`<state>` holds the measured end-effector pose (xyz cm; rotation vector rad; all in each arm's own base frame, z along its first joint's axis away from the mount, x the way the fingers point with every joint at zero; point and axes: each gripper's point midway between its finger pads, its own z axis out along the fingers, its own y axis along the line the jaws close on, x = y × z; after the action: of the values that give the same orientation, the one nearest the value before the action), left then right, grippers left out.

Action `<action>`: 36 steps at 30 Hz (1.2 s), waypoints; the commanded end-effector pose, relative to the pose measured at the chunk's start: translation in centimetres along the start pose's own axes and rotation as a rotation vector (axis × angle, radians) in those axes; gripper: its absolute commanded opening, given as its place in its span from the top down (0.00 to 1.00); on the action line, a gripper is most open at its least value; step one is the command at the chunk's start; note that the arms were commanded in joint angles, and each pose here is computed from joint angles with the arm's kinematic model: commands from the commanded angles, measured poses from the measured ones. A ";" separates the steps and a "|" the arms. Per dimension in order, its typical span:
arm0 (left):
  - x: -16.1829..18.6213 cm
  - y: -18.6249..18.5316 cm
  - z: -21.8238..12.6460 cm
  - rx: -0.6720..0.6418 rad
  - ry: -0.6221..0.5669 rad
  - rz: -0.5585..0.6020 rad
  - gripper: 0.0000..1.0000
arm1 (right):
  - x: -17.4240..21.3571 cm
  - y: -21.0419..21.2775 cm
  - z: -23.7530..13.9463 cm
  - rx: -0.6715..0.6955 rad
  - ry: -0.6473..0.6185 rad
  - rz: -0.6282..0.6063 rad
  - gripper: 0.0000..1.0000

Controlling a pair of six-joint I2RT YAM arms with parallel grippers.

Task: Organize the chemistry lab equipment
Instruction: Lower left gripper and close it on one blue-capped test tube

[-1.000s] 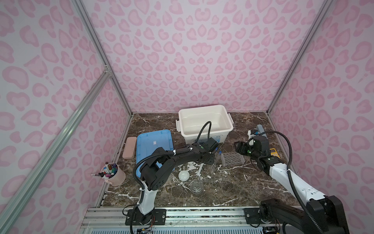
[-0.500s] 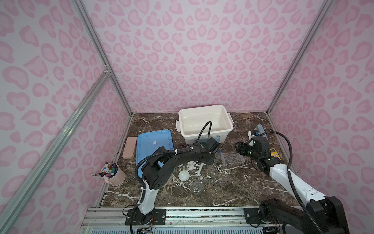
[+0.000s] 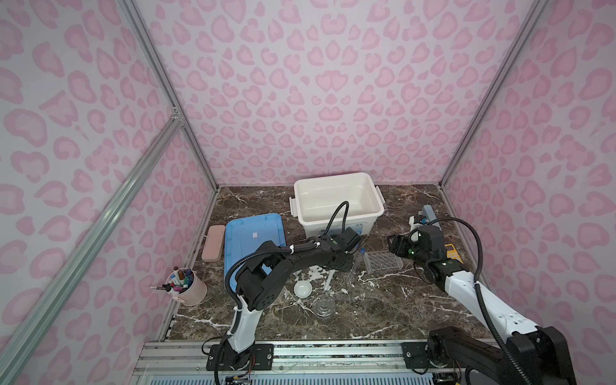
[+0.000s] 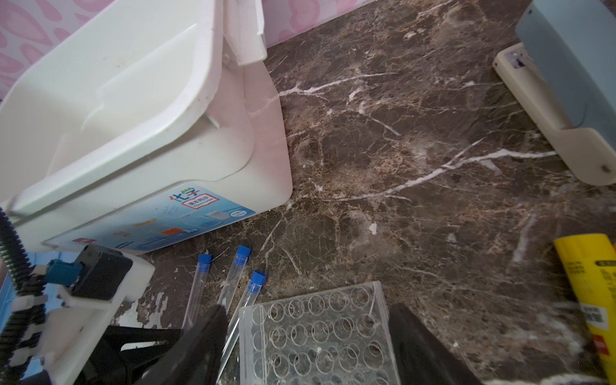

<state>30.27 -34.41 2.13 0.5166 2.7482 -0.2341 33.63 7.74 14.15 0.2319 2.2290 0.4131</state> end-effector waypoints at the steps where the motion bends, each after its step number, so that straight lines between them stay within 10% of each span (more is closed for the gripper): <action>1: 0.3 0.3 0.2 -0.013 0.018 0.007 0.73 | 0.4 -0.3 0.0 0.010 0.005 0.005 0.22; 36: -2.1 -1.2 -3.2 0.075 -0.088 -0.026 0.86 | 0.3 2.4 -0.8 -0.150 -0.012 0.025 0.22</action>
<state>30.44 -35.45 5.02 0.5002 2.6977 -0.3436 32.72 8.75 14.62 0.2086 2.1998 0.5070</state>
